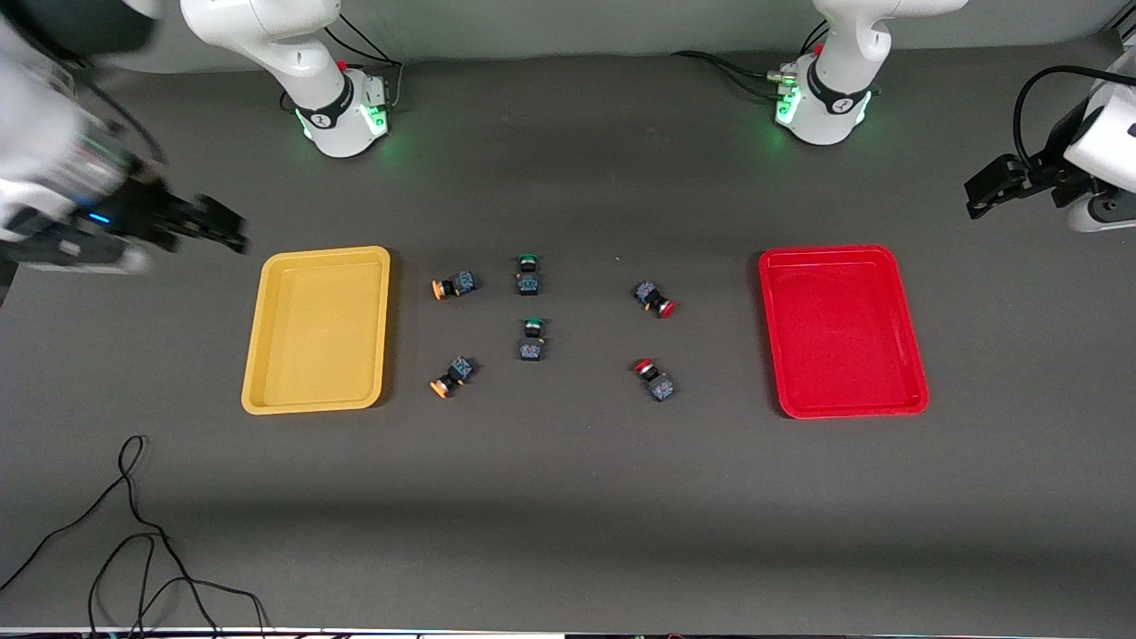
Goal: Place red and yellow buttons in trays
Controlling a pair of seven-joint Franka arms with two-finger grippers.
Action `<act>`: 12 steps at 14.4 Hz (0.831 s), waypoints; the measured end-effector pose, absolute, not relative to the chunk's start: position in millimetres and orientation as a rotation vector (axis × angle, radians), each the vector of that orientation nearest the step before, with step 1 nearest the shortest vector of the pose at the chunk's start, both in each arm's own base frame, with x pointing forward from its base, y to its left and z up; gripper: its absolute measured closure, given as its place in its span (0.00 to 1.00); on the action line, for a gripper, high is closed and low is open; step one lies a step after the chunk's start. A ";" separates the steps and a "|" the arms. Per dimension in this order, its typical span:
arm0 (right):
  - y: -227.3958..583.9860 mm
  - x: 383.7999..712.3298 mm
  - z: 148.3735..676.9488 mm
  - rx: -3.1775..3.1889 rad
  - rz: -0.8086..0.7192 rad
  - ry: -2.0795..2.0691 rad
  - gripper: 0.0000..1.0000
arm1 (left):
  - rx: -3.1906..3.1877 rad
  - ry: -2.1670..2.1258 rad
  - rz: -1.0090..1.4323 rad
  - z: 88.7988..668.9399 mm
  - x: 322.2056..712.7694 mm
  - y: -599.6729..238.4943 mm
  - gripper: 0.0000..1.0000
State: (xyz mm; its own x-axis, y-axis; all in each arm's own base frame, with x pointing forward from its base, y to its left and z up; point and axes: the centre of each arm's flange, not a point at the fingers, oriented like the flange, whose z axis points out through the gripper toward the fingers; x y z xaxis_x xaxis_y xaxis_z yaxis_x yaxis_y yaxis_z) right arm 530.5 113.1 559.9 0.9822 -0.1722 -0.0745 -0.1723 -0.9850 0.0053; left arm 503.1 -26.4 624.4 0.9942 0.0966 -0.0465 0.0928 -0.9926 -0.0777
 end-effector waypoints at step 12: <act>247.7 463.0 242.4 -2.923 0.419 1.207 0.00 | -3.097 -0.220 0.321 508.5 531.2 -199.6 0.00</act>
